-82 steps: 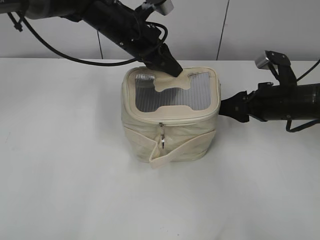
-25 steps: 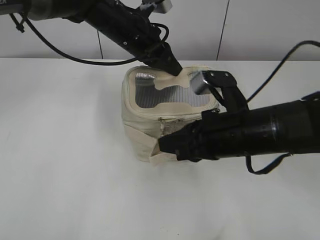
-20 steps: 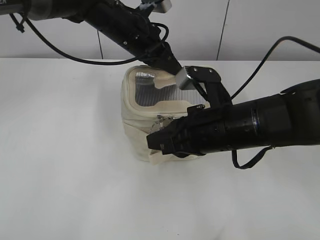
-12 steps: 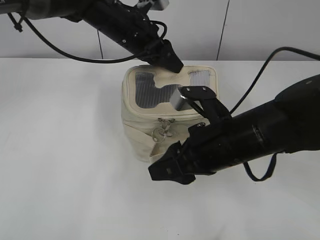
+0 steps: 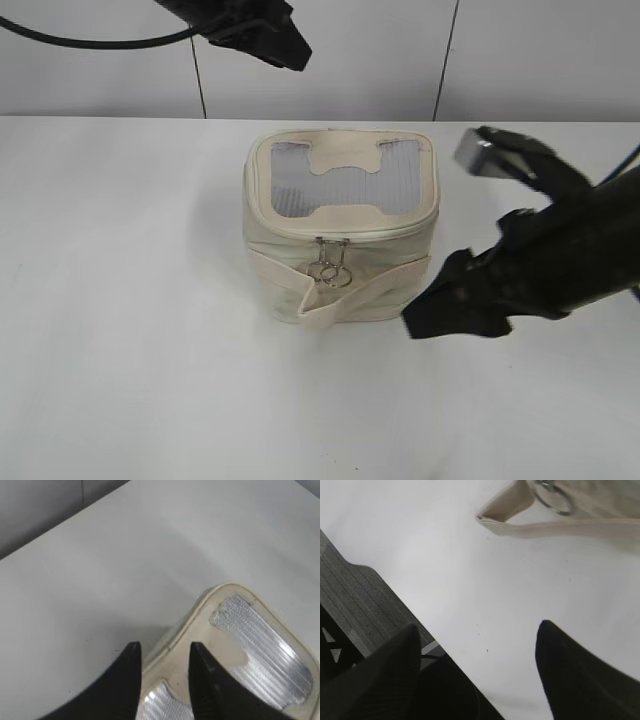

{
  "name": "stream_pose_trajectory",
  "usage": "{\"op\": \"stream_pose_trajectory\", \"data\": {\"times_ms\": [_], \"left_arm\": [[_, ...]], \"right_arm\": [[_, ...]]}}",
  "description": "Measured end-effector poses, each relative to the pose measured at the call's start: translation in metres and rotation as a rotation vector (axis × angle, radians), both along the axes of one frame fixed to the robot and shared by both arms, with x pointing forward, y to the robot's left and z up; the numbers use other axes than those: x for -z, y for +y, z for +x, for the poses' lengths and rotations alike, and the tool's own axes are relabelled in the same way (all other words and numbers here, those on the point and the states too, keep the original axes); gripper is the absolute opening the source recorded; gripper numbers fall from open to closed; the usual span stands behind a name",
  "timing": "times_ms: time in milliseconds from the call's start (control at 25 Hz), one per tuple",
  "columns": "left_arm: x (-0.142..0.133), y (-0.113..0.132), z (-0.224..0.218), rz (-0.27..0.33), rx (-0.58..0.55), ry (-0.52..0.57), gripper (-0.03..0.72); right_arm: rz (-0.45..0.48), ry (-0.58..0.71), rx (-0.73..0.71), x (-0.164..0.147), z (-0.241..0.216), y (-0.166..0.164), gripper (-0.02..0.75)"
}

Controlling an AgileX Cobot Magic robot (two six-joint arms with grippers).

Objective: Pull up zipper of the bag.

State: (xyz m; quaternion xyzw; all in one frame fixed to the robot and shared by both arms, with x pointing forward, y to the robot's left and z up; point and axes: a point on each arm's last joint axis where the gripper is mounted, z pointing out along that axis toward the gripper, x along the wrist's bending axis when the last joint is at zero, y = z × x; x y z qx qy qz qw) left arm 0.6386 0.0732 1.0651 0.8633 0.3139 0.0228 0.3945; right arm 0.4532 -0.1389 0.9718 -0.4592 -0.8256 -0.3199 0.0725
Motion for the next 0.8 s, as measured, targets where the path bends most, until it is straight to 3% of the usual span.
{"op": "stream_pose_trajectory", "data": {"times_ms": [120,320,440,680,800], "left_arm": [[-0.014,0.017,-0.027,0.013,-0.053,-0.031,0.252],[-0.001,0.057,-0.096,0.041,-0.171,-0.045,0.252],[-0.005,0.086,-0.145,0.025,-0.237,-0.077,0.252],[-0.038,0.145,-0.251,-0.055,-0.392,-0.151,0.283],[-0.051,0.175,-0.311,-0.045,-0.443,-0.218,0.319]], "right_arm": [[0.003,0.034,0.123,-0.014,0.009,-0.038,0.559],[-0.043,0.037,0.226,-0.039,-0.001,-0.083,0.559],[-0.096,0.009,0.228,-0.058,-0.021,-0.094,0.559],[-0.150,-0.133,0.247,-0.101,-0.079,-0.110,0.563],[-0.125,-0.235,0.287,-0.119,-0.115,-0.116,0.580]]}}
